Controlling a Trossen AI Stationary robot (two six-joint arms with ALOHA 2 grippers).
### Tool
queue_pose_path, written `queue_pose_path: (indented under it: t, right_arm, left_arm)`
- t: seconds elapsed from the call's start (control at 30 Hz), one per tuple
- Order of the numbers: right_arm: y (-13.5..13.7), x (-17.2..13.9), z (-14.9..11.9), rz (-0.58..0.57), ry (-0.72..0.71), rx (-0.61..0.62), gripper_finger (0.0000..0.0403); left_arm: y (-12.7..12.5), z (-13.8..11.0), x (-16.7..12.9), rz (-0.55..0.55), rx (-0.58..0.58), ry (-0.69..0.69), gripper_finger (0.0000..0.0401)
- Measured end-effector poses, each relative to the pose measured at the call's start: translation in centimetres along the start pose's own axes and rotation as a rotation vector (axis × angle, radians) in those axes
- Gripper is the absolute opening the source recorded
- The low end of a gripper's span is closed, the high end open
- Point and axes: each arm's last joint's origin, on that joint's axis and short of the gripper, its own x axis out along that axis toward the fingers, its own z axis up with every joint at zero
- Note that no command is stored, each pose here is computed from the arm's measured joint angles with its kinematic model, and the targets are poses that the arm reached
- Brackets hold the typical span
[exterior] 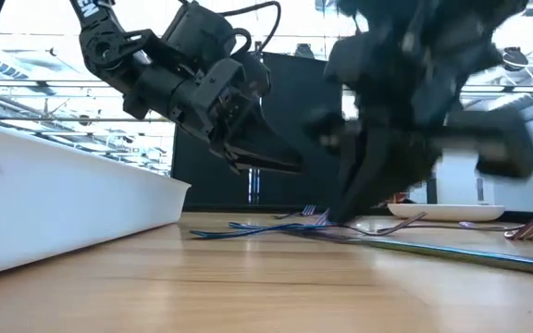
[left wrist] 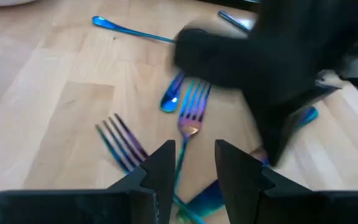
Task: Sort silverware
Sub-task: Put the bottom left iridescent knife into the cutlery tray
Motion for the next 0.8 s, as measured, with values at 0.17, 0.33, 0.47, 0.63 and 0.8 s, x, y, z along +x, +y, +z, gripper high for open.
queue_pose_path:
  t: [0.17,0.33,0.47,0.63,0.8]
  right_arm:
    - [-0.2,-3.9,1.5,-0.007,-0.046,0.058,0.0]
    - [2.3,-5.9,2.0,0.052,-0.071,0.177,0.0]
    - [5.4,-4.8,0.1,0.105,-0.052,0.282,0.0]
    - [7.7,-4.2,-0.5,0.124,-0.129,0.408,0.0]
    - [9.2,-3.6,-0.9,0.132,-0.09,0.439,0.0]
  left_arm:
    - [0.8,0.3,-0.1,-0.025,-0.016,-0.006,0.0113]
    - [-1.1,1.4,0.5,-0.108,0.038,-0.04,0.0113]
    - [-3.3,2.1,1.4,-0.143,0.104,-0.036,0.0113]
    - [-3.8,1.6,3.8,-0.121,0.12,0.061,0.0113]
    - [-3.4,-0.1,6.8,-0.122,0.101,0.15,0.0113]
